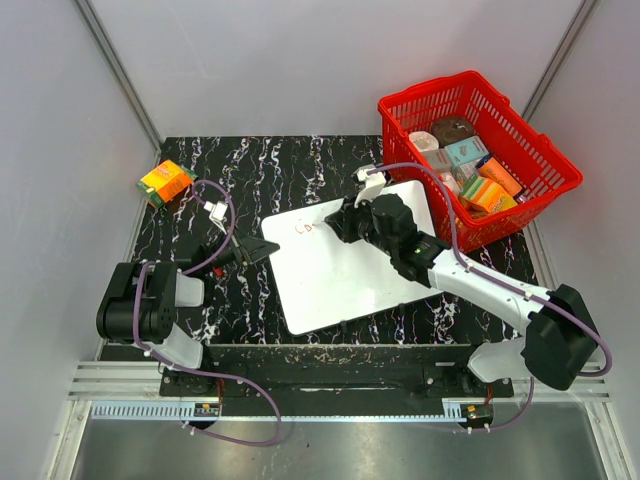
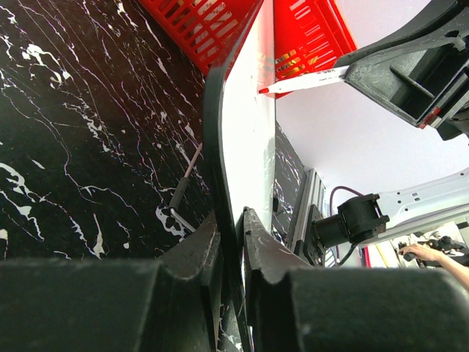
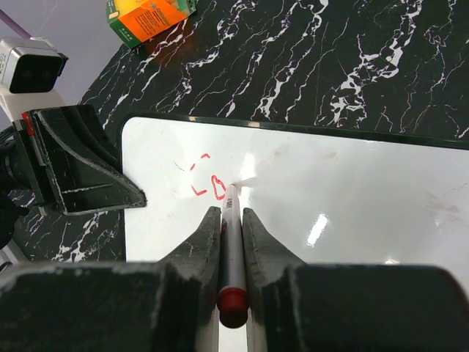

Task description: Write a sentence on the whiteboard

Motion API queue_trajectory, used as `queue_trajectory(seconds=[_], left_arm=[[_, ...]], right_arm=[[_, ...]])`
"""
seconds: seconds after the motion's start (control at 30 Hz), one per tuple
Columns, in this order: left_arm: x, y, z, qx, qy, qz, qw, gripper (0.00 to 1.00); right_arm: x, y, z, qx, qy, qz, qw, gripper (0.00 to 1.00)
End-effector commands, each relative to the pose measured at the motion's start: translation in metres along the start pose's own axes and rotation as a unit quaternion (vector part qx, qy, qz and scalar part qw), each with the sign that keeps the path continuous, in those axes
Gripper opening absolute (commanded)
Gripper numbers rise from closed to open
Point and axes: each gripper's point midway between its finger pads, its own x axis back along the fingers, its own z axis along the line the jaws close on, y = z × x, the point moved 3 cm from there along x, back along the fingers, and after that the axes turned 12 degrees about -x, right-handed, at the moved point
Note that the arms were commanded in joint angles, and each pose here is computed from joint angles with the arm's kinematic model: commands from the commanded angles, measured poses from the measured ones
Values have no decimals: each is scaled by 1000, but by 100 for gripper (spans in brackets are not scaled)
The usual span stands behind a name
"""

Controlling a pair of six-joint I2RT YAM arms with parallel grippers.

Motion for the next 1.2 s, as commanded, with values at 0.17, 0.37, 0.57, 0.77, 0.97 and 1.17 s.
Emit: queue_trajectory(seconds=[0.17,0.37,0.57,0.77,0.97,1.17], left_arm=[[-4,13,-18,-138,-62,-15,988,0],[-5,13,-18,-138,-61,-16,988,0],[-5,13,-18,-138,-62,-16,988,0],[-5,13,-18,-138,-62,-16,988,0],[-5,12,-18,-137,-62,-15,989,0],[-5,13,-18,-139,-63,-16,988,0]], right_arm=[[-3,24,17,-12,18,-42,999,0],[-2,21,10,-10,4,-43,999,0],[-1,15,8,-8,3,-34,999,0],[1,9,6,-8,5,-22,1000,0],[4,5,5,-9,6,-15,1000,0],[6,1,4,-10,6,-9,1000,0]])
